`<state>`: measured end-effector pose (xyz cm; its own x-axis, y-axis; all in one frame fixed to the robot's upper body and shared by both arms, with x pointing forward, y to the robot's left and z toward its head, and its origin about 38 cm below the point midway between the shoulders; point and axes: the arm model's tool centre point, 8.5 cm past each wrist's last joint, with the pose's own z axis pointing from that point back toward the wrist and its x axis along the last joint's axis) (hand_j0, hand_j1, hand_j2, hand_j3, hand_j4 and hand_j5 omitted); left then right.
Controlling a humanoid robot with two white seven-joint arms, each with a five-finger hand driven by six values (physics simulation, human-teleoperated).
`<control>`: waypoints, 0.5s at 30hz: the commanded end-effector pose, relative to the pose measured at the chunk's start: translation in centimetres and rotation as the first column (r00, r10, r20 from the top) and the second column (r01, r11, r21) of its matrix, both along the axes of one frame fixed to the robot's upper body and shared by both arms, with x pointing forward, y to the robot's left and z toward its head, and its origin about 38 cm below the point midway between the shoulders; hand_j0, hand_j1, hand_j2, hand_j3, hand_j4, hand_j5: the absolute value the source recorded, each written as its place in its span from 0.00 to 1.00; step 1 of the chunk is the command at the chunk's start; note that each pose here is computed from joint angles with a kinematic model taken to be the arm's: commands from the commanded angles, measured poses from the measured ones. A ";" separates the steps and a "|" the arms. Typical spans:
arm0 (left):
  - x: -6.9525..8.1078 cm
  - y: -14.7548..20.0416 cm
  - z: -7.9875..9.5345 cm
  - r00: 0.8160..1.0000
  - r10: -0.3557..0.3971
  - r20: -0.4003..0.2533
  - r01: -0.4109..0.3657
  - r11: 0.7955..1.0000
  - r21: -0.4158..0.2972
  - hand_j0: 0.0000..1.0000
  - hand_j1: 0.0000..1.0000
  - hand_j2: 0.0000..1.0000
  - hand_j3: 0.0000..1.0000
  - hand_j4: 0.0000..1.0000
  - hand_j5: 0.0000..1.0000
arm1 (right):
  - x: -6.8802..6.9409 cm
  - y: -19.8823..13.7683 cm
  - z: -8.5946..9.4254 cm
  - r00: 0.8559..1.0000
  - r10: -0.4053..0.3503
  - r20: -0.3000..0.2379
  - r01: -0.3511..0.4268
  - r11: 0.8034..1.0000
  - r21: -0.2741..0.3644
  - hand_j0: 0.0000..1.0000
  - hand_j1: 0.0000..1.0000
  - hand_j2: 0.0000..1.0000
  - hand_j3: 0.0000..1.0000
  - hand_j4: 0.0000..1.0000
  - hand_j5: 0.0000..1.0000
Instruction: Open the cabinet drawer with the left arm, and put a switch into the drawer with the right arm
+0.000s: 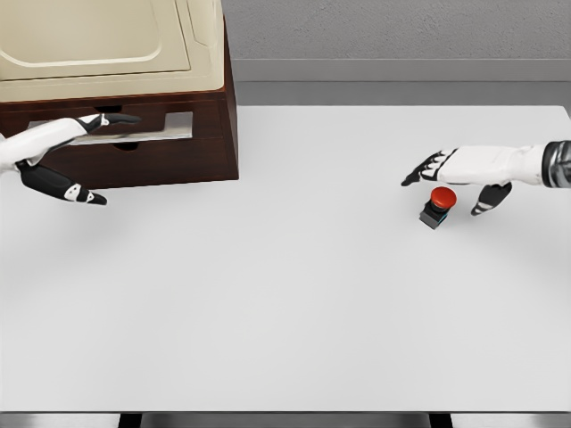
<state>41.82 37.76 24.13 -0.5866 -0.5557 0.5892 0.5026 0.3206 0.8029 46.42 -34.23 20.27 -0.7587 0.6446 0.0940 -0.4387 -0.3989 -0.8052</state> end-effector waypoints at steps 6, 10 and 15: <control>0.3 1.1 -0.4 0.999 0.038 -0.012 -0.038 0.999 -0.005 1.00 1.00 1.00 1.00 1.00 1.00 | 0.4 1.4 -0.1 1.000 0.024 -0.002 -0.024 1.000 0.010 1.00 1.00 1.00 1.00 1.00 1.00; 0.5 1.0 -1.0 0.999 0.042 -0.023 -0.042 0.999 -0.009 1.00 1.00 1.00 1.00 1.00 1.00 | 0.3 1.5 -0.6 1.000 0.024 -0.012 -0.024 1.000 0.008 1.00 1.00 1.00 1.00 1.00 1.00; 0.4 0.8 -1.4 0.999 0.039 -0.032 -0.039 0.999 -0.012 1.00 1.00 1.00 1.00 1.00 1.00 | 0.2 1.3 -1.0 1.000 0.022 -0.019 -0.022 1.000 0.002 0.99 0.99 0.99 0.99 0.99 0.99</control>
<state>42.11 38.54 22.51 -0.5459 -0.5731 0.6112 0.5183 0.3422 0.7837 46.56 -32.94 19.17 -0.7720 0.6264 0.1079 -0.4447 -0.4110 -0.7958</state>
